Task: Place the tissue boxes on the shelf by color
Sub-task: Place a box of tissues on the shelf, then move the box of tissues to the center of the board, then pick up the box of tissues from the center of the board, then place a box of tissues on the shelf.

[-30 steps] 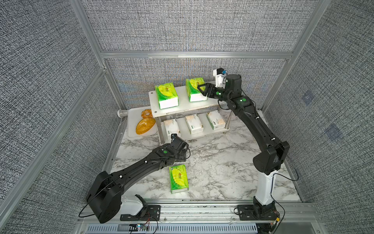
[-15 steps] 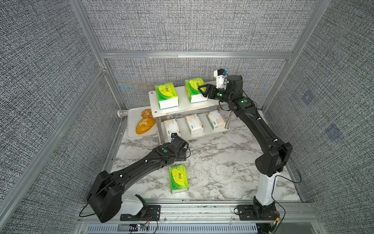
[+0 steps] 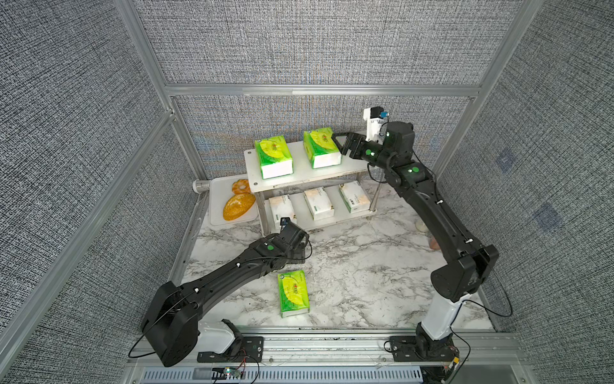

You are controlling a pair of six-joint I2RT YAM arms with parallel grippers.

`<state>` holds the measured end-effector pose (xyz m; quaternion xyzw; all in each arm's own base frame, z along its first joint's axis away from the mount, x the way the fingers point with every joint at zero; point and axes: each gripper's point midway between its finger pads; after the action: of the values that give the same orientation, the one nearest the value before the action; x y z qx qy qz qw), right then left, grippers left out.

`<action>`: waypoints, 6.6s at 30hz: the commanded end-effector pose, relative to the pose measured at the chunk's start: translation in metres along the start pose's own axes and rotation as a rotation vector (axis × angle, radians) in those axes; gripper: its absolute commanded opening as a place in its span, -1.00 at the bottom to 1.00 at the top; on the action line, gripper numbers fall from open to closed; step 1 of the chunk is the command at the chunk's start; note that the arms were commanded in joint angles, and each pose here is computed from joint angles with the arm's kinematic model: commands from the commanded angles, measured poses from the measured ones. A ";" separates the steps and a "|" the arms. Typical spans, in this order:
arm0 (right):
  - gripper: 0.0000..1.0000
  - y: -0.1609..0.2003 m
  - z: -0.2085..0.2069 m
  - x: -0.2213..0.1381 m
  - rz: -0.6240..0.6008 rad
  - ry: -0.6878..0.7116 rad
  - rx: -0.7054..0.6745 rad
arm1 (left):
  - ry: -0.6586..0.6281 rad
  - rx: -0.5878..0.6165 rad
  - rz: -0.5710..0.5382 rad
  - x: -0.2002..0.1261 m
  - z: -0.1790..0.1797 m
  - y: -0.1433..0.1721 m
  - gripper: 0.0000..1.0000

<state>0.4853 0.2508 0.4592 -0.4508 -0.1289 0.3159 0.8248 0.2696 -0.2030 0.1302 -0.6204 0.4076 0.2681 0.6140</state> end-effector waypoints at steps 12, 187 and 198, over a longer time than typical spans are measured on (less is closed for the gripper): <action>0.73 0.085 0.007 -0.108 0.081 0.065 -0.088 | 0.057 0.007 0.124 -0.022 0.017 0.058 0.52; 0.16 -0.038 -0.088 -0.049 0.074 0.303 -0.070 | -0.087 0.026 -0.007 -0.012 0.009 0.042 0.55; 0.39 -0.034 -0.116 -0.048 0.076 0.350 -0.040 | -0.096 0.026 -0.005 -0.009 0.009 0.041 0.55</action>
<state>0.5183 0.1339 0.4320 -0.5164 0.0157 0.2630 0.8148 0.2305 -0.1916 0.1144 -0.6043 0.3856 0.2858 0.6359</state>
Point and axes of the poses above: each gripper's point midway between its finger pads, its own x axis out along the fingers, its own z axis along the line the jaws close on, y = z × x, and after that the axes turned 5 degrees about x, right-handed
